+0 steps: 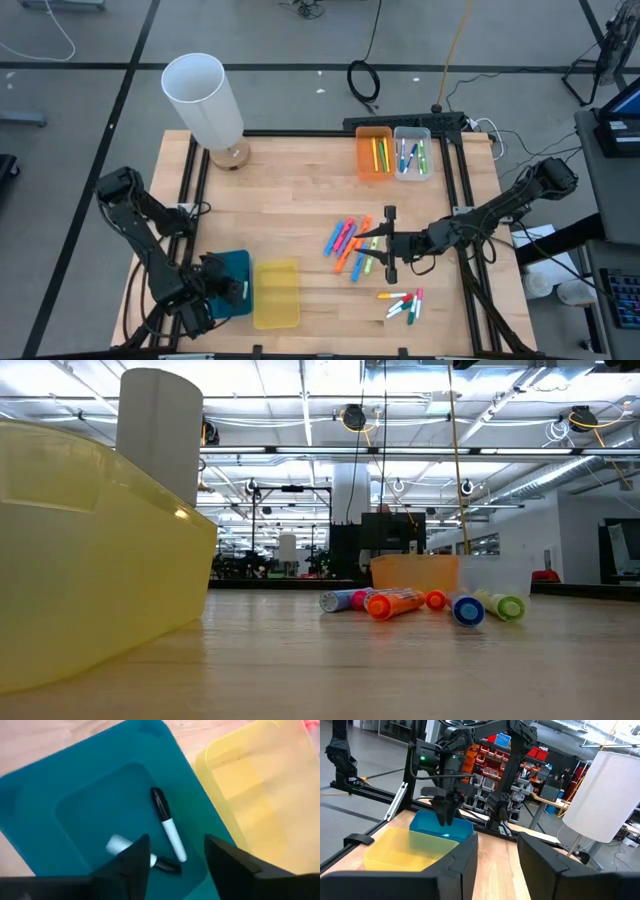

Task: Pick & Place Markers
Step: Put the white and yellow highlighter pen into the blue bin

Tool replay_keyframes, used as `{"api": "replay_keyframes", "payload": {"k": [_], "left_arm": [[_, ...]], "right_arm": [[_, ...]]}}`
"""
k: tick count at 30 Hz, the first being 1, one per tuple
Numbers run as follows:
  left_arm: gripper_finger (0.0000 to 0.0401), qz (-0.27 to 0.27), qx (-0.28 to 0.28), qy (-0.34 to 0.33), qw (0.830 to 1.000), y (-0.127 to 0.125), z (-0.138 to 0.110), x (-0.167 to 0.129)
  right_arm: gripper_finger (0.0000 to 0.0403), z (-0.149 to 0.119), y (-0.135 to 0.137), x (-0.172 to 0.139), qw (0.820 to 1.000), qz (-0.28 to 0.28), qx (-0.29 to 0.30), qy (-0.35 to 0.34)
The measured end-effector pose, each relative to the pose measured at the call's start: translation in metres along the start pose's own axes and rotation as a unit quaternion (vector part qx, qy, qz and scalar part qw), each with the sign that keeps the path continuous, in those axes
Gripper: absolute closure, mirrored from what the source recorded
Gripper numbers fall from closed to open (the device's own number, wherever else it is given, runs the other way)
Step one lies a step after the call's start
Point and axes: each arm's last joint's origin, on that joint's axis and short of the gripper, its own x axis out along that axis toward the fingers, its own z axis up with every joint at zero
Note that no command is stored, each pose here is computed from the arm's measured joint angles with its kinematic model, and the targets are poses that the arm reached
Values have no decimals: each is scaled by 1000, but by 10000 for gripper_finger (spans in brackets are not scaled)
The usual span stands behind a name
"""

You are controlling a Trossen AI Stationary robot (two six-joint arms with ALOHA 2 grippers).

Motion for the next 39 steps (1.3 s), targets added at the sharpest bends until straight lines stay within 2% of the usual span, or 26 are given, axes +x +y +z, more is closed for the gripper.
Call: {"api": "replay_keyframes", "payload": {"k": [3, 5, 8, 10, 12, 16, 18, 22, 26, 27, 29, 32, 34, 36, 38, 39], "left_arm": [[184, -11, 25, -15, 1000, -1, 1, 0], [172, -37, 56, -46, 997, -2, 4, -2], [160, -95, 119, -128, 980, -7, 12, -8], [156, -145, 170, -199, 954, -15, 18, -14], [154, -180, 218, -270, 920, -28, 23, -20], [159, -194, 316, -344, 863, -59, 33, -29], [163, -203, 365, -346, 840, -76, 42, -30], [180, -281, 462, -302, 785, -108, 68, -22], [199, -333, 525, -273, 734, -121, 98, -10], [203, -334, 532, -271, 729, -123, 107, -7], [210, -320, 537, -276, 730, -124, 121, -1], [218, -284, 517, -299, 750, -124, 143, 7], [219, -272, 502, -304, 763, -124, 155, 11], [217, -266, 487, -307, 774, -123, 164, 14], [213, -273, 480, -313, 773, -124, 171, 15], [211, -281, 484, -315, 766, -125, 173, 14]], "right_arm": [[277, 0, 0, 0, 1000, 0, 0, 0], [277, 0, 0, 0, 1000, 1, 0, 1], [277, 0, 4, -1, 1000, 9, -3, 5], [277, 1, 8, -3, 1000, 19, 4, 3], [277, 2, 13, -6, 999, 32, 9, -1], [277, 6, 25, -12, 998, 57, 3, -11], [277, 8, 29, -15, 998, 66, -4, -14], [277, 9, 35, -19, 997, 78, -6, -17], [276, 8, 41, -22, 996, 82, -16, -3], [274, 6, 44, -24, 996, 81, -25, 11], [265, 2, 51, -29, 995, 72, -36, 60], [240, 2, 64, -35, 986, 66, 5, 156], [221, 2, 75, -39, 971, 74, 46, 221], [208, -4, 87, -42, 953, 76, 62, 287], [201, -16, 98, -44, 935, 74, 58, 342], [200, -23, 103, -45, 926, 75, 59, 365]]}}
